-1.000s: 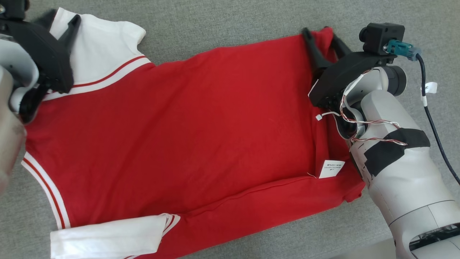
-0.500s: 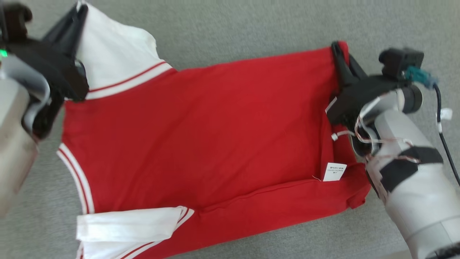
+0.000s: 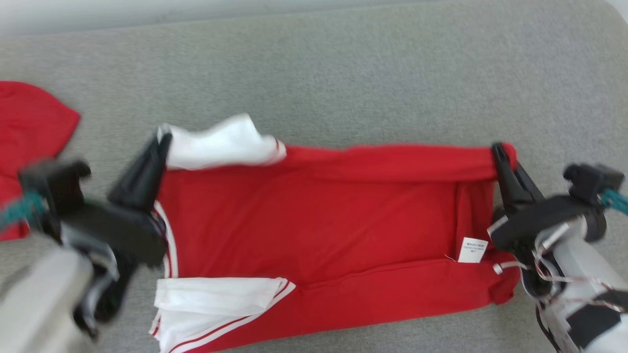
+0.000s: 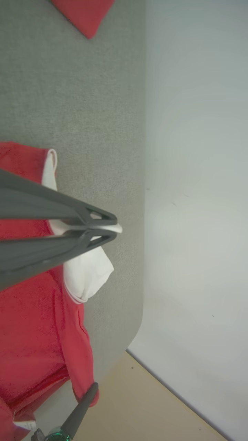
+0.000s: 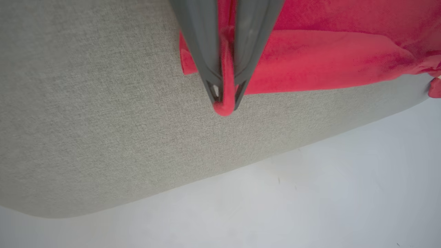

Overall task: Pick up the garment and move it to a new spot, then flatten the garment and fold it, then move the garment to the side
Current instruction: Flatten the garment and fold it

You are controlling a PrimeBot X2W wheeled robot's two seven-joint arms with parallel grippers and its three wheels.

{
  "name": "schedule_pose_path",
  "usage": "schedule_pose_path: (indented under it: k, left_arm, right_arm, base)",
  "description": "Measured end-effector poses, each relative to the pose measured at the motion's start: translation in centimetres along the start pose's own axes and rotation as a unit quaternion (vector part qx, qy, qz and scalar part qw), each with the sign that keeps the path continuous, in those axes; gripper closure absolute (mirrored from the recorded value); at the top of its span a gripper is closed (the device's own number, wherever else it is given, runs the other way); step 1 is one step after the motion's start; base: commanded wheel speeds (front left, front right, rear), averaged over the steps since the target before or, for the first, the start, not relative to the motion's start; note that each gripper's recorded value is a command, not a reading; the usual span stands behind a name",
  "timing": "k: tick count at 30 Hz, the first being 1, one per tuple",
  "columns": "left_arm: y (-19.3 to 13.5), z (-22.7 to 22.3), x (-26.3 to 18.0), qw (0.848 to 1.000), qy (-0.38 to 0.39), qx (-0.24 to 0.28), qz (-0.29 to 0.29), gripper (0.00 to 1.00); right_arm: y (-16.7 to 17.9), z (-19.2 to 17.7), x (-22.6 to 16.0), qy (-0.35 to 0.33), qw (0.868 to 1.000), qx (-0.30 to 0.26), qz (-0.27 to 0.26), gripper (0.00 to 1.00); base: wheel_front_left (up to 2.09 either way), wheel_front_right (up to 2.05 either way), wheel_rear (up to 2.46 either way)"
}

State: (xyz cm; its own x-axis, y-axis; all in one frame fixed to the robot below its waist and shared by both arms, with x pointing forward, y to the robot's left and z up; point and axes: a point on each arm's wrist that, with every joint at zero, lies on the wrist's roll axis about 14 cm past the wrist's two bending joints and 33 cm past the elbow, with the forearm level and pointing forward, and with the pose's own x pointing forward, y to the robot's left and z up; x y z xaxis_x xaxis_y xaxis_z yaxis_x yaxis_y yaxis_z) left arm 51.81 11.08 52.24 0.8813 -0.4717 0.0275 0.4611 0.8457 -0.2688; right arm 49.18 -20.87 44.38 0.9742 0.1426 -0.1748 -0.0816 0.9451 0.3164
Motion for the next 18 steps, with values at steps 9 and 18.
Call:
schedule_pose_path:
  k: [9, 18]
  left_arm:
    - [-1.8, -2.8, -6.7, 0.996, 0.005, -0.07, 0.053, 1.0]
    - [-2.6, -5.5, -9.6, 0.99, 0.021, -0.11, 0.084, 0.0]
  right_arm:
    - [-0.1, -1.1, -3.4, 0.0, 0.999, 0.036, -0.003, 1.0]
    - [-0.9, -2.2, -6.3, 0.017, 0.999, 0.042, -0.019, 0.0]
  base:
    - [0.0, 0.0, 0.0]
    - [0.0, 0.0, 0.0]
